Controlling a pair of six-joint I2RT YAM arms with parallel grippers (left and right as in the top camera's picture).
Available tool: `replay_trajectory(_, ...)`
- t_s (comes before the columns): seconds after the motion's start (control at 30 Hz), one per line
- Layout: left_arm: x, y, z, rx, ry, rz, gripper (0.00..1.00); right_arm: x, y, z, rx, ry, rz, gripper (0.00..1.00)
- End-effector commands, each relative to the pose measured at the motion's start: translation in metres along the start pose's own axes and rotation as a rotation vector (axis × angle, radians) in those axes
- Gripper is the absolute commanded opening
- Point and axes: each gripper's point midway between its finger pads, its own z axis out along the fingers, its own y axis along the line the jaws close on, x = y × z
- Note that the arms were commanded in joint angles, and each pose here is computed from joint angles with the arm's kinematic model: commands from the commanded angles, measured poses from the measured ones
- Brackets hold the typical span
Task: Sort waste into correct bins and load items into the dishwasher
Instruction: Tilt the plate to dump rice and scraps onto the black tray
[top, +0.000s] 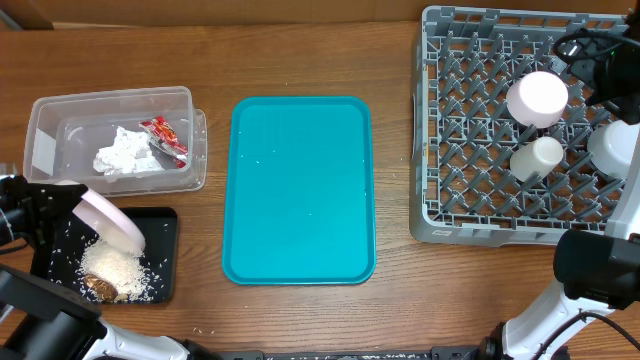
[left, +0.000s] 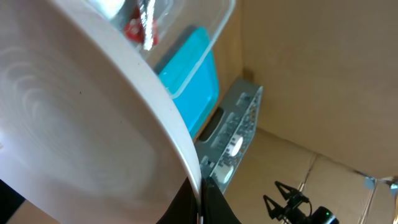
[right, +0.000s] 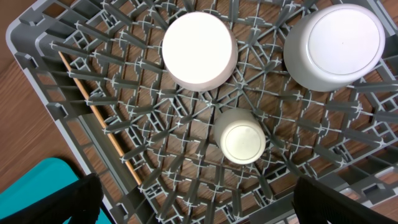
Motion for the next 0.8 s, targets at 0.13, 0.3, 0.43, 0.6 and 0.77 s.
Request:
replay_trajectory(0.13, 0.003, -0.028, -0.009, 0.128, -0.045, 0.036, 0.04, -0.004, 0.001, -0.013, -0.009, -0.042, -0.006, 1.00)
replay_trajectory(0.3, 0.005, -0.016, -0.008, 0.066, -0.032, -0.005, 0.04, -0.004, 0.000, -0.013, -0.009, -0.042, -0.006, 1.00)
replay_trajectory(0.43, 0.006, -0.011, -0.009, 0.042, -0.029, -0.017, 0.04, -0.004, 0.000, -0.013, -0.009, -0.042, -0.006, 1.00)
replay_trajectory(0.6, 0.006, -0.008, -0.010, 0.028, -0.032, -0.028, 0.05, -0.004, 0.000, -0.013, -0.009, -0.042, -0.006, 1.00)
replay_trajectory(0.77, 0.003, -0.008, -0.010, 0.030, -0.042, -0.011, 0.04, -0.004, 0.000, -0.013, -0.009, -0.042, -0.006, 1.00)
